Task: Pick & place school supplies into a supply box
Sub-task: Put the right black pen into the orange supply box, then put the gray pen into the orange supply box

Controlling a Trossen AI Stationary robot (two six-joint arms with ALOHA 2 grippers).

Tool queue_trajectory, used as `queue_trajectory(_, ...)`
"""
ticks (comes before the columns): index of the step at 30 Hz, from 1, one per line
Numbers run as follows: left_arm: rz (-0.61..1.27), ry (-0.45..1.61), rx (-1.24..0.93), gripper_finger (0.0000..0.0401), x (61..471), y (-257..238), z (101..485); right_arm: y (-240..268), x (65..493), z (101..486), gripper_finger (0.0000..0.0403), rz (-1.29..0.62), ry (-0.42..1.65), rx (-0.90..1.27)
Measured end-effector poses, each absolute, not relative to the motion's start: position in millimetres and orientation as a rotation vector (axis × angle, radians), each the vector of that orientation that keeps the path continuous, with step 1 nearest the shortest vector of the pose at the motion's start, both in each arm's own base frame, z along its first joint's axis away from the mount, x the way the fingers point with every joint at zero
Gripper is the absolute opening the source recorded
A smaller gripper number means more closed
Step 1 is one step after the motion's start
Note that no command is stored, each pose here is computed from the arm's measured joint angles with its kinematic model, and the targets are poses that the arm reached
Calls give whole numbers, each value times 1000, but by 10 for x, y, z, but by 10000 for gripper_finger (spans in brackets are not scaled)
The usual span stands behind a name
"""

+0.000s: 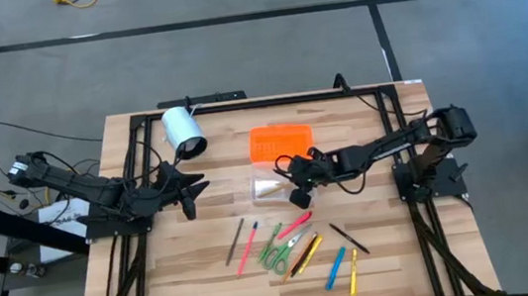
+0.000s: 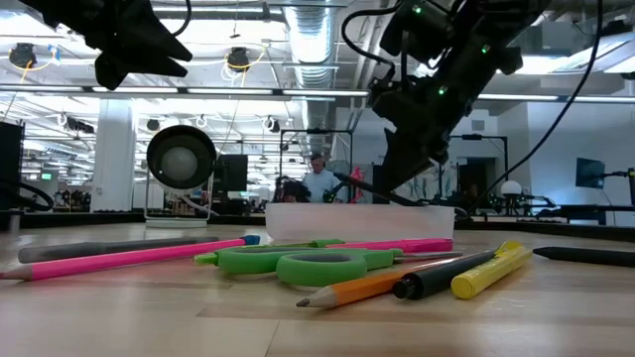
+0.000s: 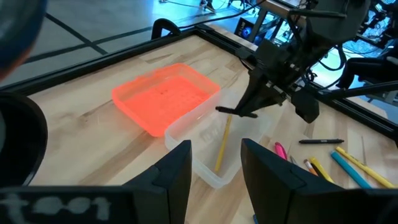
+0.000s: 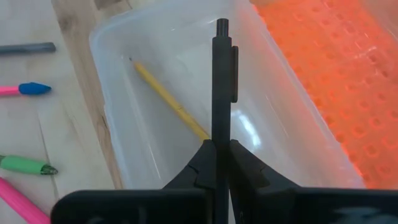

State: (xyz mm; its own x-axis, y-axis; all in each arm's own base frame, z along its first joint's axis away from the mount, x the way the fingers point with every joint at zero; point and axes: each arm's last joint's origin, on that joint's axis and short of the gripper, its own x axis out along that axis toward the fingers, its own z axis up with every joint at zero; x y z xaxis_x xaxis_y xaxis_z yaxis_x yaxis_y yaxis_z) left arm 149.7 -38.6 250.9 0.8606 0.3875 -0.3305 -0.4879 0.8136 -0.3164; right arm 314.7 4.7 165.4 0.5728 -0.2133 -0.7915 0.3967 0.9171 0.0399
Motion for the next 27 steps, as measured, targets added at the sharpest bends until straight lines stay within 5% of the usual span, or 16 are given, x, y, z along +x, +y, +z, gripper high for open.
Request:
queue_trajectory(14, 473, 258, -396, 128, 1496, -386, 2509, -37, 3195, 1723, 62, -369, 874, 218)
queue_trajectory(27, 469, 252, -413, 128, 1499, -388, 2515, 95, 3145, 1978, 71, -296, 780, 174)
